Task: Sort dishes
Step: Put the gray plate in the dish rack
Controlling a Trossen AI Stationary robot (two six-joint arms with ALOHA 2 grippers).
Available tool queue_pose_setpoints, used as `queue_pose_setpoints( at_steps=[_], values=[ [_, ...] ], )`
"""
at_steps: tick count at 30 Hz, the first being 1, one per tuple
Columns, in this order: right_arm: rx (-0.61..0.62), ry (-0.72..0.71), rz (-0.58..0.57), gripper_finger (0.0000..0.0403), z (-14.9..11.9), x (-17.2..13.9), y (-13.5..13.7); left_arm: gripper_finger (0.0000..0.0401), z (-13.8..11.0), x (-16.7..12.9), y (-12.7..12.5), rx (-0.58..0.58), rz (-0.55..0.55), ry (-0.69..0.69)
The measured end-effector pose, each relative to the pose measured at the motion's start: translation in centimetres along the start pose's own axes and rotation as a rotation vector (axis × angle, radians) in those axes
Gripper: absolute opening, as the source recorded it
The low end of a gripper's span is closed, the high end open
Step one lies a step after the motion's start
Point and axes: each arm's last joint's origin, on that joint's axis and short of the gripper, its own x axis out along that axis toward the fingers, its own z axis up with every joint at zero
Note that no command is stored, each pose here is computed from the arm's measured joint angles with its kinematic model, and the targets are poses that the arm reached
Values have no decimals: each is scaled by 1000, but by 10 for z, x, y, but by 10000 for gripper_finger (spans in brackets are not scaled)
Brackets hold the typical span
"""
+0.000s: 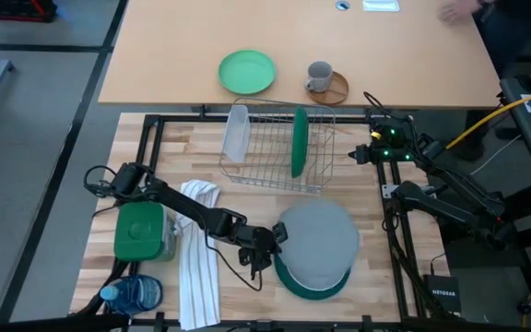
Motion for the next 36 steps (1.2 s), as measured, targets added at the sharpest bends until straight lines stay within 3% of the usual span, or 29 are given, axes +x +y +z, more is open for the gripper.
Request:
queue_pose_setpoints(
  at_steps=[13,17,28,36],
  values=[
    [-21,-38,22,89,2,-2,2,3,21,-15,15,-216,143,-160],
    [-68,-84,47,89,2,-7,4,2,27,-32,28,-369,190,-237],
    [-186,-346,178,89,0,-38,17,1,42,-74,52,-905,161,-522],
    [-251,-468,168,89,-9,-56,18,1,51,-92,74,-1133,260,-814]
  ],
)
